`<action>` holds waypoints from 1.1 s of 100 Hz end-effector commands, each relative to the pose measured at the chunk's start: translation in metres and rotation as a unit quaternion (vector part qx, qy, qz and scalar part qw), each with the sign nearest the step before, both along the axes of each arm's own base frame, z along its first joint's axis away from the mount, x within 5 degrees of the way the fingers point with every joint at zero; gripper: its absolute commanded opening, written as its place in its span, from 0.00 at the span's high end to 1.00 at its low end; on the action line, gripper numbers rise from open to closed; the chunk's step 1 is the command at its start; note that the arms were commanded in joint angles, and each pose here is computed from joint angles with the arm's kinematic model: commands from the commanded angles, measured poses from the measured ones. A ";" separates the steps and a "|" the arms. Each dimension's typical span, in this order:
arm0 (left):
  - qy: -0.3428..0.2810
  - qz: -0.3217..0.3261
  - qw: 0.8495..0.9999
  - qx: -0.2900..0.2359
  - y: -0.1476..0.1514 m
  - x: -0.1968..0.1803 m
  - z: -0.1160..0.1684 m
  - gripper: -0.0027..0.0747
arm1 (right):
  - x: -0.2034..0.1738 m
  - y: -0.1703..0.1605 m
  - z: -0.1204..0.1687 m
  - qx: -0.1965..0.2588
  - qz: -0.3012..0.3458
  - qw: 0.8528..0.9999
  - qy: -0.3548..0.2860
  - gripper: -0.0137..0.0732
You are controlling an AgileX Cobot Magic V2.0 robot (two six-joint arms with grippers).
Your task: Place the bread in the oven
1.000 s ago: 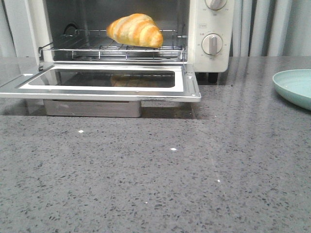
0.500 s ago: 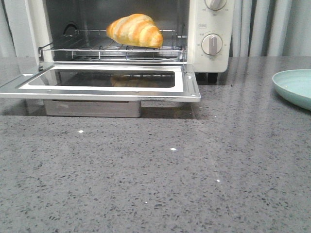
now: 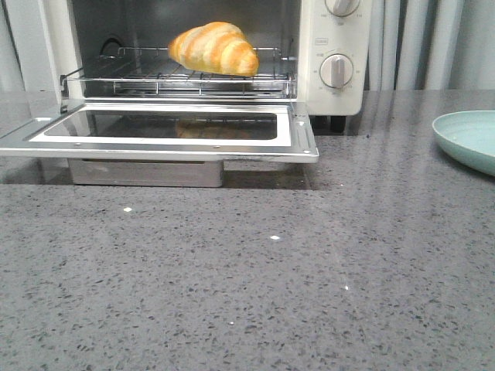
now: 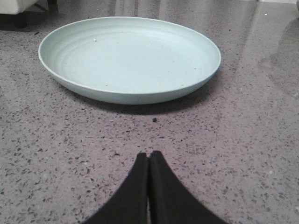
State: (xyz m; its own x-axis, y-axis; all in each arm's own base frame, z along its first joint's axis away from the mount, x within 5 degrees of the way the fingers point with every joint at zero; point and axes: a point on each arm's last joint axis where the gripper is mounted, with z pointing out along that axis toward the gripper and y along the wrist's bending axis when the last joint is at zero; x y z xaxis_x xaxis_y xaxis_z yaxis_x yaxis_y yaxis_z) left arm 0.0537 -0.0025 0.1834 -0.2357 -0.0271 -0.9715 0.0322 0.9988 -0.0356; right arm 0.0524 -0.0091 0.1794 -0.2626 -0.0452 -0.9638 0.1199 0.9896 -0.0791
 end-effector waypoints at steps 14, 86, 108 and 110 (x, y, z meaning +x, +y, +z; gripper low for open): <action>-0.036 -0.006 0.999 -0.002 -0.001 0.000 0.000 0.99 | 0.000 0.000 -0.006 -0.004 0.003 1.000 -0.006 0.92; -0.036 -0.006 0.999 -0.003 -0.001 0.000 0.000 0.99 | 0.000 0.000 -0.006 -0.004 0.003 1.000 -0.006 0.92; -0.036 -0.006 0.999 -0.003 -0.001 0.000 0.000 0.99 | 0.000 0.000 -0.006 -0.004 0.003 1.000 -0.006 0.92; -0.036 -0.006 0.999 -0.003 -0.001 0.000 0.000 0.99 | 0.000 0.000 -0.006 -0.004 0.003 1.000 -0.006 0.92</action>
State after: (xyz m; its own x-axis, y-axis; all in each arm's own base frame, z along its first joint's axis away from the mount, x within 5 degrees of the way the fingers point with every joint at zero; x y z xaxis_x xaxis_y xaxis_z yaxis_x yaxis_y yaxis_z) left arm 0.0535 -0.0041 0.1832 -0.2387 -0.0172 -0.9709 0.0511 0.9982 -0.0302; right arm 0.0524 -0.0091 0.1794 -0.2626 -0.0452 -0.9638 0.1199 0.9896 -0.0791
